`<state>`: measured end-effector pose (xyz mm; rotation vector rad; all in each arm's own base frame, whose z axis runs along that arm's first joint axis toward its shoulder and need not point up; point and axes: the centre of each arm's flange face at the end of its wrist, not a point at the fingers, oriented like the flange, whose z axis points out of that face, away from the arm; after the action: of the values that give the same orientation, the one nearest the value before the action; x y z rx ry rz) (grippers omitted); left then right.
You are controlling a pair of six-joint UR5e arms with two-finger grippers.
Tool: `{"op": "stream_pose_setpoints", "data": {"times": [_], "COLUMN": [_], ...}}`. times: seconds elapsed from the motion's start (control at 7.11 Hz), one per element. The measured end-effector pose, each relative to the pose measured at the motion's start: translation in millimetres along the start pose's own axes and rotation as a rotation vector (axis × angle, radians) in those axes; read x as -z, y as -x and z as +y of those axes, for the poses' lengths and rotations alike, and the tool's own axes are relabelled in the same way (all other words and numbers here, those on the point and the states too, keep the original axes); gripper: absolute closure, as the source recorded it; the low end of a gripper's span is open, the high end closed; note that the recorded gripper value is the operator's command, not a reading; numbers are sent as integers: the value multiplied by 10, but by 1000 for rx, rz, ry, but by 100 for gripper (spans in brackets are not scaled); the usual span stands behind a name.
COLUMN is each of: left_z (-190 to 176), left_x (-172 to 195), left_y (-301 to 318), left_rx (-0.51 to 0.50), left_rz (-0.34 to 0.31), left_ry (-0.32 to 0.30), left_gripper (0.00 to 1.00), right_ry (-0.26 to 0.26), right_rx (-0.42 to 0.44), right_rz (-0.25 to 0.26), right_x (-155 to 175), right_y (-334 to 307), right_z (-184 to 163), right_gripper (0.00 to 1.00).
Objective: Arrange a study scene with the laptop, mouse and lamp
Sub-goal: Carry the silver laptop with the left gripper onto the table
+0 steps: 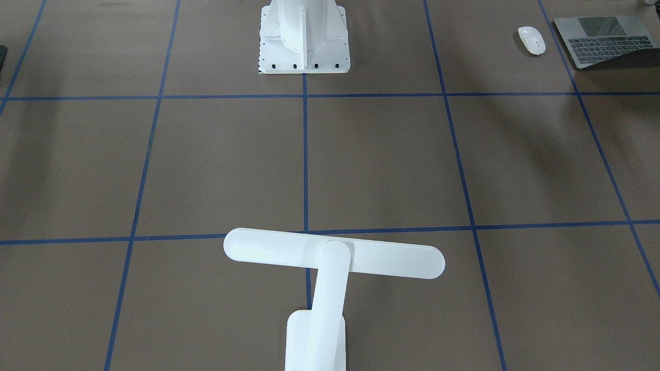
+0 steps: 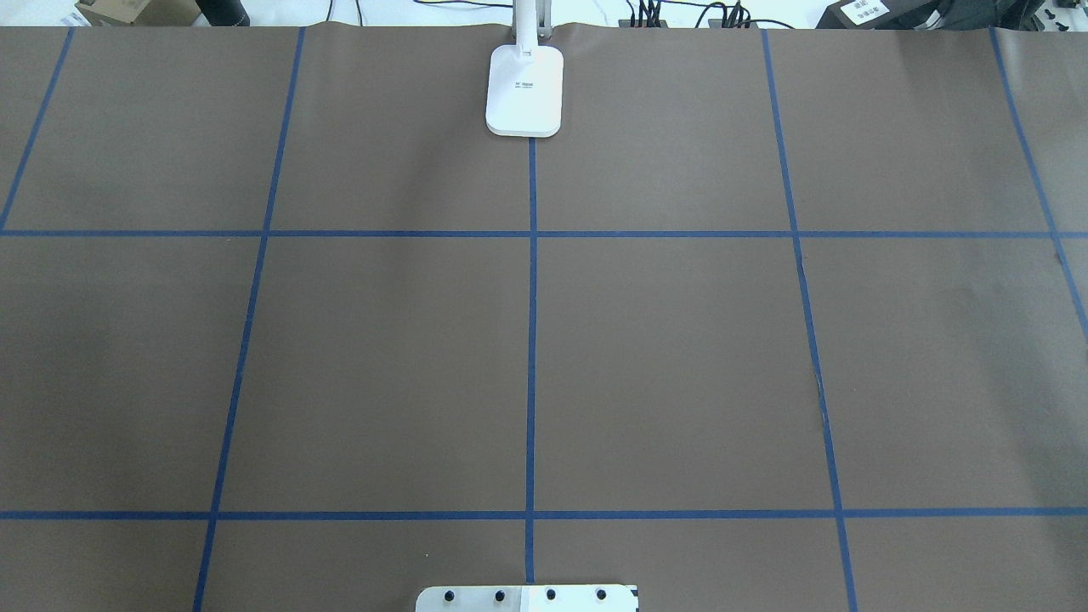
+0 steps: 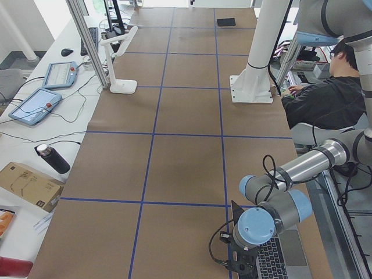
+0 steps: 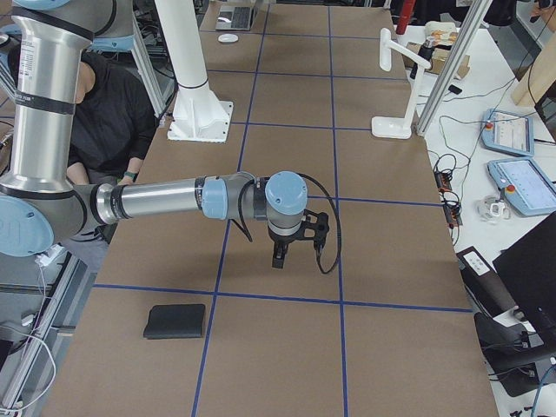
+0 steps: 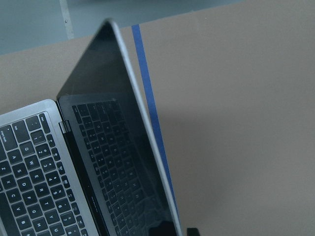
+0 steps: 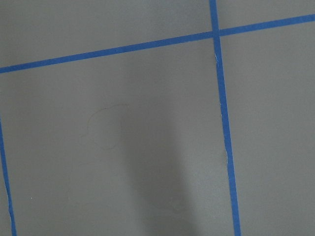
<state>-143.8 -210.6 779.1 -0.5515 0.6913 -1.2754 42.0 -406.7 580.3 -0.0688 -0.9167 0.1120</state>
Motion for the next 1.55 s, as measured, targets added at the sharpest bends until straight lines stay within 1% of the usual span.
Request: {"op": "stream_pose_setpoints", "data": {"times": [0.42, 0.84, 1.27, 1.41, 1.55], "left_z": [133, 180, 189, 241, 367], "left_x": [281, 723, 1279, 1503, 1735], "left_y": [-70, -363, -1018, -1262, -1556], "left_rx": [2, 10, 35, 39, 42], "left_rz": [35, 75, 68, 67, 64], "left_ry": [-24, -61, -53, -52, -54], "left_gripper": [100, 100, 100, 100, 100], "right_ry": [3, 4, 3, 3, 4], "right_rx": [-4, -6, -5, -4, -6], "right_rz": [1, 1, 0, 0, 0], "right_x": [-14, -18, -11, -9, -12], "right_y": [-18, -23, -16, -12, -17], "right_z": [-3, -2, 4, 6, 14], "right_gripper": [1, 1, 1, 1, 1]}}
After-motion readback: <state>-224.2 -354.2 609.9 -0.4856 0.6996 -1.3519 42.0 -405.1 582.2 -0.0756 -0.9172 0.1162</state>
